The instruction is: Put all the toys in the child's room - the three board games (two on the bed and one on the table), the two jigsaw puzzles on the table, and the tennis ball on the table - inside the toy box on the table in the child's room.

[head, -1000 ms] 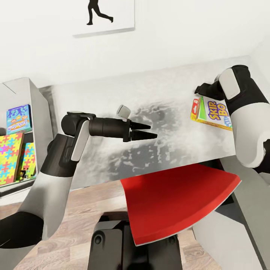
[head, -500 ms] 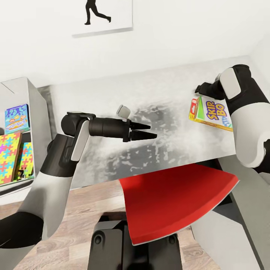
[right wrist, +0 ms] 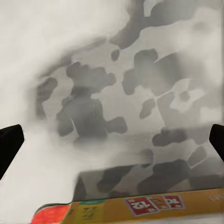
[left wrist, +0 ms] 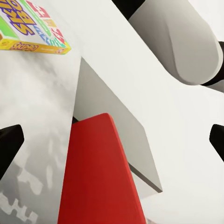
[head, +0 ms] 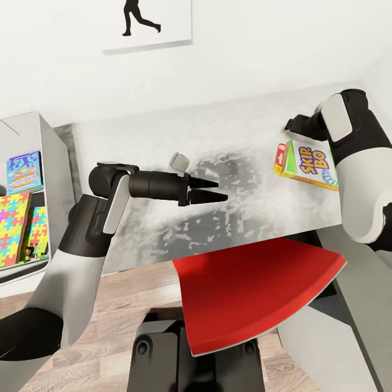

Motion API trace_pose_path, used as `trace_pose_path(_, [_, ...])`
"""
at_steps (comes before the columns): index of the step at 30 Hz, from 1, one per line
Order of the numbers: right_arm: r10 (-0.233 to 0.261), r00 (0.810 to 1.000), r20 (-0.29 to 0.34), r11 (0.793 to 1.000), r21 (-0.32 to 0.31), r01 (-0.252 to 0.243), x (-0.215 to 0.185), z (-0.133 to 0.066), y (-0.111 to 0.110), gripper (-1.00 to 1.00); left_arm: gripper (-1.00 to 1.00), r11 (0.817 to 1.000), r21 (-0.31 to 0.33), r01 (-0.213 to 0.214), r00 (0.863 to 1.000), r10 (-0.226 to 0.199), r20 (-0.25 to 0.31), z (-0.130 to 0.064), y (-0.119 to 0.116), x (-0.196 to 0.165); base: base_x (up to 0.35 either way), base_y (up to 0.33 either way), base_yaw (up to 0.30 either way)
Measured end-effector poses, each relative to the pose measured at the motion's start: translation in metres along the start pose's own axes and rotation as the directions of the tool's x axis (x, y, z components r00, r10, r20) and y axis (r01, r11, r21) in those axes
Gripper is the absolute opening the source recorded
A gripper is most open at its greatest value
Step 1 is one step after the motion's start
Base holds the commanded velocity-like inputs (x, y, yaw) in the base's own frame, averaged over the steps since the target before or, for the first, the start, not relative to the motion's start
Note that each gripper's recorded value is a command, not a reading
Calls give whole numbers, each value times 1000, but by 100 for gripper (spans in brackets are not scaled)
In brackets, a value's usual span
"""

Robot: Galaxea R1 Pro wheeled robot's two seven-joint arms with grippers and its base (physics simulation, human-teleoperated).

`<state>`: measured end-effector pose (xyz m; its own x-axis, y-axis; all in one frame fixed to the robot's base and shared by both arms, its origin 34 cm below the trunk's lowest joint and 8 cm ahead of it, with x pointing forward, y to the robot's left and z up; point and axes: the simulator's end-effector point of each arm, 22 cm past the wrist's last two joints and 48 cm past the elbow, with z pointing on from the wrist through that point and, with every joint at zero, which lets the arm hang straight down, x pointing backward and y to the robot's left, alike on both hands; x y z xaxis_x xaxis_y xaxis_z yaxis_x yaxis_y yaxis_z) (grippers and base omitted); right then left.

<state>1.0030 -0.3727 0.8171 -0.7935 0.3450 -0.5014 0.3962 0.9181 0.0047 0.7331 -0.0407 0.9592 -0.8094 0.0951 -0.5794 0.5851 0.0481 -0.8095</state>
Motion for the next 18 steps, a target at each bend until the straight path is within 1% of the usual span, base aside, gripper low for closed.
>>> trace_pose_path(5, [-1, 1000, 13, 1000, 8, 1, -5, -3, -3, 100, 100, 1000, -1, 0, 1000, 0, 0, 0, 0, 0, 0, 0, 0])
trace_pose_path(10, [-1, 1000, 18, 1000, 29, 0, -8, -3, -10, 100, 100, 1000, 0, 0, 1000, 0, 0, 0, 0, 0, 0, 0, 0])
trace_pose_path(18, [-1, 1000, 20, 996, 93, -1, -11, -5, -28, 100, 100, 1000, -2, 0, 1000, 0, -2, -1, 1, 1, 0, 0, 0])
